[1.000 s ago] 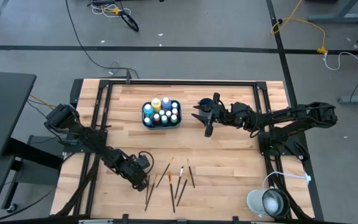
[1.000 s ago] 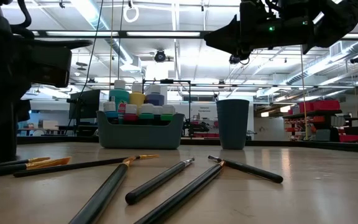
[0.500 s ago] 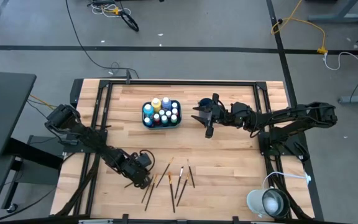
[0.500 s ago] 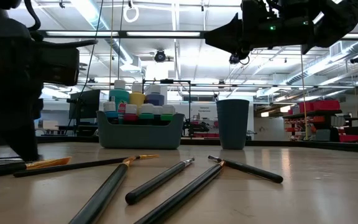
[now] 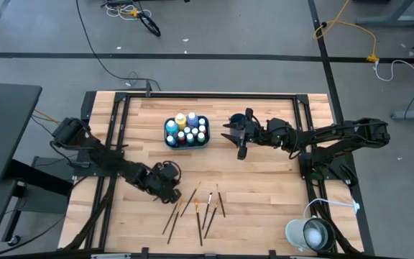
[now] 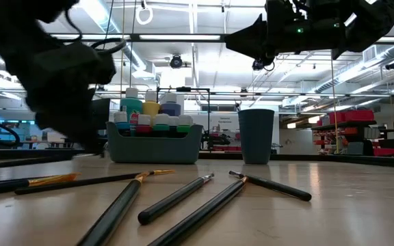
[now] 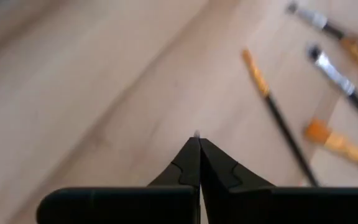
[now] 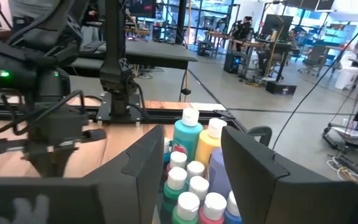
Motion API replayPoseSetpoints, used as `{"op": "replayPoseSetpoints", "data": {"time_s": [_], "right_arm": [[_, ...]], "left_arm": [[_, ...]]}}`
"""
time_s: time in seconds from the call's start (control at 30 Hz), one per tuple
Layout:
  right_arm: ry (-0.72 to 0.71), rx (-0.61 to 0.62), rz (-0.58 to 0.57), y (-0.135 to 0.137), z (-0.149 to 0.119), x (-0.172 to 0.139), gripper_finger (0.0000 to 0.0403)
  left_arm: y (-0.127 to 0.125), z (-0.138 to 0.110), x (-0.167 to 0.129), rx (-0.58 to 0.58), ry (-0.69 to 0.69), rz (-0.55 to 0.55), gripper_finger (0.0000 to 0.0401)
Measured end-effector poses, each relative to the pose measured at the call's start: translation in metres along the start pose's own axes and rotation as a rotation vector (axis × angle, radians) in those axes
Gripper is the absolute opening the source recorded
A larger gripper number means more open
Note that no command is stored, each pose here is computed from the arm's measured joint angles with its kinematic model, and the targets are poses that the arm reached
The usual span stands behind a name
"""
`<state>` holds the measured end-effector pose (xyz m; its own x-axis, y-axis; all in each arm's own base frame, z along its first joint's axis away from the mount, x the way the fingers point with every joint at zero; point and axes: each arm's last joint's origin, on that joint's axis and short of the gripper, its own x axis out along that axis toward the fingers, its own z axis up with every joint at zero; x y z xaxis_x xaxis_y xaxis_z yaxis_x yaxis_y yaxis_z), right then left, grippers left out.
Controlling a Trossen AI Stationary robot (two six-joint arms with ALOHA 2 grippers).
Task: Pick & Place Paint Supplies
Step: Put the silver paint brush into the blue cup
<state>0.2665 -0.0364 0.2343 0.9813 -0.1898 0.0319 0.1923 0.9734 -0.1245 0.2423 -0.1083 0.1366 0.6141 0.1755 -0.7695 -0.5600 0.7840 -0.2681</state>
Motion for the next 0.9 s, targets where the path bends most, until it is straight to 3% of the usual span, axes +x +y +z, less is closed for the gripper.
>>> {"op": "replayPoseSetpoints", "data": {"time_s": [0.13,0.33,0.63,0.9], "right_arm": [[0.01,0.035,0.011,0.0,-0.001,0.0,0.0164],[0.067,0.069,0.114,0.004,-0.007,0.0,0.0164],[0.348,0.169,0.235,0.028,-0.03,-0.008,0.0164],[0.299,0.243,0.251,0.041,-0.025,-0.008,0.0164]], "left_arm": [[-0.001,0.021,0.005,0.02,-0.085,-0.052,0.0002],[0.002,0.051,0.012,0.079,-0.207,-0.115,0.0002],[0.006,0.092,0.013,0.185,-0.405,-0.231,0.0002],[0.008,0.123,0.004,0.249,-0.626,-0.347,0.0002]]}}
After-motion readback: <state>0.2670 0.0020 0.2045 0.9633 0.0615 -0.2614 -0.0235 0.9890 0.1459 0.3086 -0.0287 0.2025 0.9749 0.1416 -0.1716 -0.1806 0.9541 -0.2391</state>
